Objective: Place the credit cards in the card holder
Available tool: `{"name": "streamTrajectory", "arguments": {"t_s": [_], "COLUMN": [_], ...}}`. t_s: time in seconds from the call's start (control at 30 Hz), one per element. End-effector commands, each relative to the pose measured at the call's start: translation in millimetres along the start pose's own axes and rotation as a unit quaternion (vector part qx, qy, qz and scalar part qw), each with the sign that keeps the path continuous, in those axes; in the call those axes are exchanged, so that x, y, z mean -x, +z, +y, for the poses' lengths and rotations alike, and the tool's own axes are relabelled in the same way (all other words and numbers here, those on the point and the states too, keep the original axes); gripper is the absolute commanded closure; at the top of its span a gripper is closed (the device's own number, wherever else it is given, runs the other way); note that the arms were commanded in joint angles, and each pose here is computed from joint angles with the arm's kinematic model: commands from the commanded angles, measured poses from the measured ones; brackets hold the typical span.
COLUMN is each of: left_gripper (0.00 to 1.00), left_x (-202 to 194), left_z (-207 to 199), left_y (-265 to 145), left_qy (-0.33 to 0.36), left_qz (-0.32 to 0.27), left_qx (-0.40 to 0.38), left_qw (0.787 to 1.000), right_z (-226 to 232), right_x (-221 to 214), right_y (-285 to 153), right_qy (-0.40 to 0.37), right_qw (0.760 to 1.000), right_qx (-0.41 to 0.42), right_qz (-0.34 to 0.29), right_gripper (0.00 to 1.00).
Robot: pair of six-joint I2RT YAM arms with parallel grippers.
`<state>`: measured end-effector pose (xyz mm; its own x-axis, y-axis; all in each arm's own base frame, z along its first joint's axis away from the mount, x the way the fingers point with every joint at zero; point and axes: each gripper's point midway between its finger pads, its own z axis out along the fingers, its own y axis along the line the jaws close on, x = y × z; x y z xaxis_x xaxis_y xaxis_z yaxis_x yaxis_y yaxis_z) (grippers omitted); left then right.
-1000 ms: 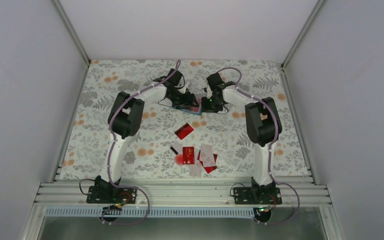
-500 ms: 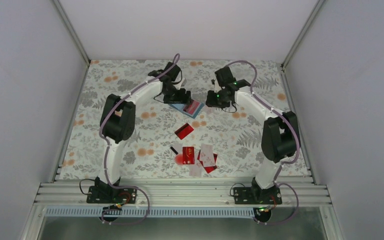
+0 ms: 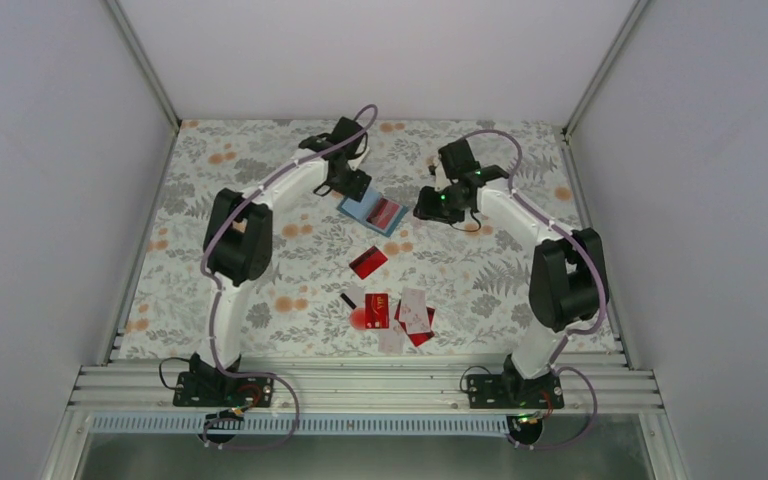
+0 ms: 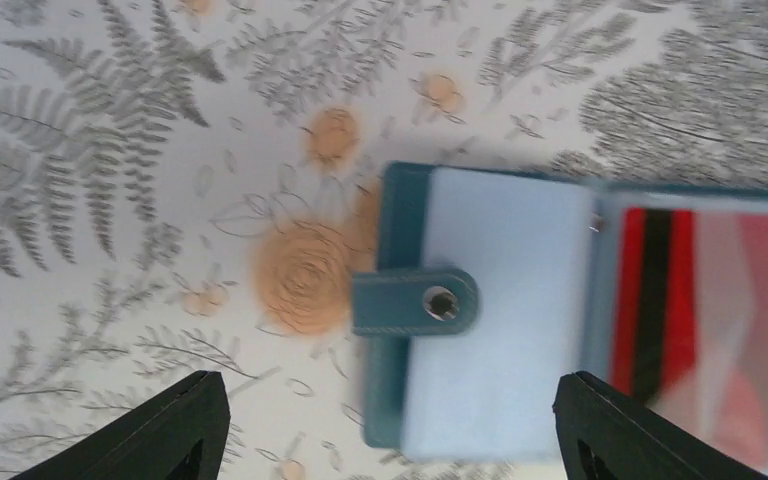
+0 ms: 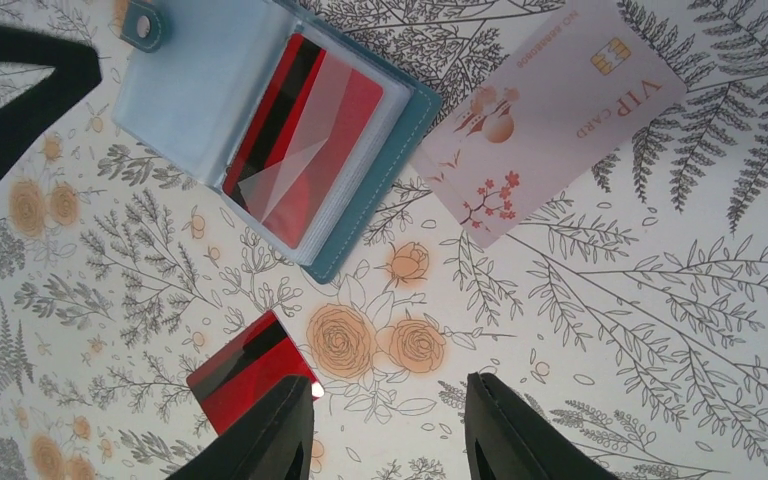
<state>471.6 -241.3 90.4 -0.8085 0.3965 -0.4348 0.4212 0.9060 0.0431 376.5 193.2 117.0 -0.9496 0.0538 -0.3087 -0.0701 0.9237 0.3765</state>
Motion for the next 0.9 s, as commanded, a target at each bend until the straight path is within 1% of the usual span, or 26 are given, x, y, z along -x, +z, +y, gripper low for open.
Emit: {"name": "streamTrajectory", "arguments": {"t_s": [0.0,0.1,0.27,0.47,0.53,0.67,0.87], "left_gripper": [0.19,0.20,0.22,0.37,0.40,0.41,0.39], "left_x": [12.6,30.9,24.2,16.1,14.2,7.9,8.8], "left_z": [19.6,8.5,-4.1,7.6,8.4,6.2,-6.3], "left_y": [17.7,24.5,34.9,36.1,37.1,41.6,48.7], "left_qy": [0.037,0.033,0.048,0.043,0.050,0.055,0.059], "left_qz": [0.017,0.008,0.015,0.027,0.030,0.038,0.039], "left_qx": [0.088,0.079,0.094,0.145,0.155,0.159,0.135], "left_qw": [0.995,0.996,0.994,0.988,0.986,0.985,0.988], "right_z": [4.0,-1.1,-8.7,-11.3,-11.0,-12.8,-12.2], "right_x": [11.1,7.0,3.4,10.6,12.0,13.0,16.4], "right_y": [-8.1,-8.5,-11.4,-14.6,-15.5,-17.2,-16.5], "right_qy": [-0.022,-0.024,-0.021,-0.002,-0.003,-0.004,-0.006], "right_qw": [0.999,0.999,0.999,1.000,1.000,1.000,1.000], "right_qx": [0.029,0.031,0.026,0.017,0.014,0.007,0.005], "right_qz": [-0.006,-0.001,0.006,0.006,0.009,0.009,0.008], "right_gripper": [0.61,0.61,0.61,0.61,0.61,0.61,0.61]}}
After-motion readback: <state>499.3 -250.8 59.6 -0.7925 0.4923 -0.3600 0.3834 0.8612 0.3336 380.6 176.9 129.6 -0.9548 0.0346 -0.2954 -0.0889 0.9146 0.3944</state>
